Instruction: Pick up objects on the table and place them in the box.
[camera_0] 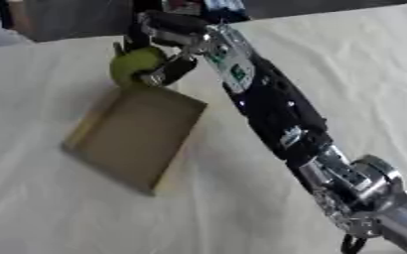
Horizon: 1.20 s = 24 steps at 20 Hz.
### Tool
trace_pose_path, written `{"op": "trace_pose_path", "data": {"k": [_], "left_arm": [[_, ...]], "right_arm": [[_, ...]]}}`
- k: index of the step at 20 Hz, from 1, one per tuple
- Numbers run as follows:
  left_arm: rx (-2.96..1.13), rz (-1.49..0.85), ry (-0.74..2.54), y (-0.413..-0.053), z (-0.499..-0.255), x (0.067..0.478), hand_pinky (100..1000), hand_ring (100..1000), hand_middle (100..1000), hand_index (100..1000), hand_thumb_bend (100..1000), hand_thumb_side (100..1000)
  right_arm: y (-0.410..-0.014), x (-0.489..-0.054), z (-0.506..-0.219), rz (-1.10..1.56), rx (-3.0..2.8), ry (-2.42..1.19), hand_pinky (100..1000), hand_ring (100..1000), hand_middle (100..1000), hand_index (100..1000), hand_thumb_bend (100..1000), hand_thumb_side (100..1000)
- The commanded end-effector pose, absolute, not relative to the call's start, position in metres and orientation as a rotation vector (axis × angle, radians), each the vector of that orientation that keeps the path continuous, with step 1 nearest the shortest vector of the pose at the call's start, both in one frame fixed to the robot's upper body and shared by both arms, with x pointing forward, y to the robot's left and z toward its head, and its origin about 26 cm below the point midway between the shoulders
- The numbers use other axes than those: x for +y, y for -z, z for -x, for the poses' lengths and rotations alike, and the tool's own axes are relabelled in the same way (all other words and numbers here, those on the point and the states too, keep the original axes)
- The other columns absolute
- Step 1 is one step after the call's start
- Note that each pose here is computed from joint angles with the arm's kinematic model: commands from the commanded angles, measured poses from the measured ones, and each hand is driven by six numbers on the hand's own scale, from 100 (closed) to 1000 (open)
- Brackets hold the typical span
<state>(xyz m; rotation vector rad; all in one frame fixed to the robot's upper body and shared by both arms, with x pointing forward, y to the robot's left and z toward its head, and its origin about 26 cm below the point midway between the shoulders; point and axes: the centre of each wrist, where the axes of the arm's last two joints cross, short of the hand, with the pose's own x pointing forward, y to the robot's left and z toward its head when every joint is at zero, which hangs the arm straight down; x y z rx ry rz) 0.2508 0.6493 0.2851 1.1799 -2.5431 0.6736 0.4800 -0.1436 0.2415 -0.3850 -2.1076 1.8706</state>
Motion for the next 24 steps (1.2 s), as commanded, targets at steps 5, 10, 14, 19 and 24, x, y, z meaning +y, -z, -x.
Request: {"op": "trace_pose_path", "data": {"k": [5,10,14,19,24], "left_arm": [[-2.666,-1.208,-0.714,-0.307,-0.247,0.649,788,846,728,858,100,393],[-2.670,-1.205,-0.717,-0.307,-0.247,0.649,788,846,729,858,100,392],[-2.667,-1.208,-0.721,-0.306,-0.246,0.649,788,846,729,858,100,393],[-2.662,-1.214,-0.720,-0.305,-0.246,0.649,787,845,727,855,100,391],[-2.656,-1.219,-0.715,-0.303,-0.245,0.650,787,846,728,857,100,389]], "right_arm": [[-0.234,-0.124,-0.473,0.435,-2.101,-1.926,476,514,329,461,100,100],[-0.216,-0.131,-0.476,0.459,-2.045,-1.917,519,546,384,513,100,100],[-0.212,-0.137,-0.480,0.516,-2.029,-1.896,601,595,457,586,100,112],[-0.210,-0.144,-0.482,0.604,-1.972,-1.924,700,725,649,740,100,121],[-0.217,-0.155,-0.483,0.698,-1.925,-1.934,769,822,793,849,226,100]]}}
